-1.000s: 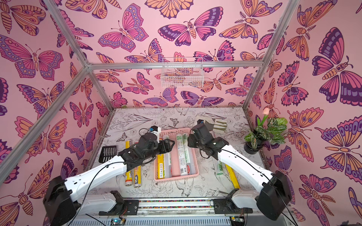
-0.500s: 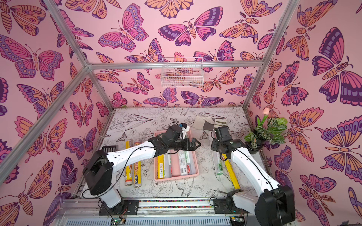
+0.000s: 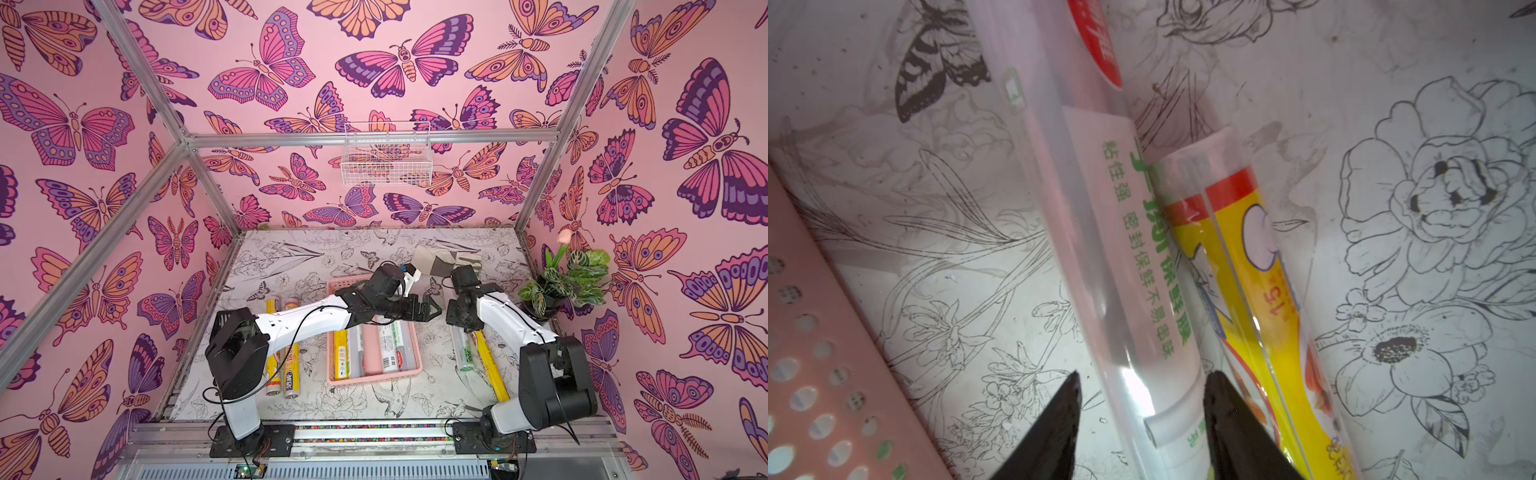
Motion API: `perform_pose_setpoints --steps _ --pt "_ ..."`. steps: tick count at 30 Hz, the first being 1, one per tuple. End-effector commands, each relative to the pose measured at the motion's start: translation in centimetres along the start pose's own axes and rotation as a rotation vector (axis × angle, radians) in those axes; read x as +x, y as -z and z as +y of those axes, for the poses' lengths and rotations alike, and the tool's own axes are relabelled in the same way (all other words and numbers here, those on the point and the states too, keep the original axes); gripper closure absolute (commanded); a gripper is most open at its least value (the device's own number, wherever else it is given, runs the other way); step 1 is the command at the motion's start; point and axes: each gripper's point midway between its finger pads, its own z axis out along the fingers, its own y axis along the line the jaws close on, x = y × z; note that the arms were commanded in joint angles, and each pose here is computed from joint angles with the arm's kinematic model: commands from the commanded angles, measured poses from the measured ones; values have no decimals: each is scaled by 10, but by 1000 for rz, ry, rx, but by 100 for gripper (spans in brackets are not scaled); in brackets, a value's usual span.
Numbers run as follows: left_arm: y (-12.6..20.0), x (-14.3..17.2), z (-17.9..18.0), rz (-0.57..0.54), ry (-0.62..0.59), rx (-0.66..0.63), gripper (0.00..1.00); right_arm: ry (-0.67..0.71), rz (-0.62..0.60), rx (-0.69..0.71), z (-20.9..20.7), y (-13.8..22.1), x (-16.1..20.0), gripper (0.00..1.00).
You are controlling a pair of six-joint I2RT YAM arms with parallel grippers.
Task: Put the plastic wrap into the basket
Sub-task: Pick up the plastic wrap from the center of the board.
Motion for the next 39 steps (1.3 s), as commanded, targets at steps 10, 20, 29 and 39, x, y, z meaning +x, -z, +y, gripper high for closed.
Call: perform_pose_setpoints --steps 10,20,29,39 --pt "0 3 -3 20 -33 4 0 91 60 34 2 -10 -10 44" --pt "2 2 1 20 -27 -3 0 147 111 -8 13 -24 -8 44" --pt "6 -1 4 11 -22 -9 0 162 142 -36 20 -35 -6 40" --pt "9 0 8 5 -15 -20 0 166 162 -31 21 -46 -5 39"
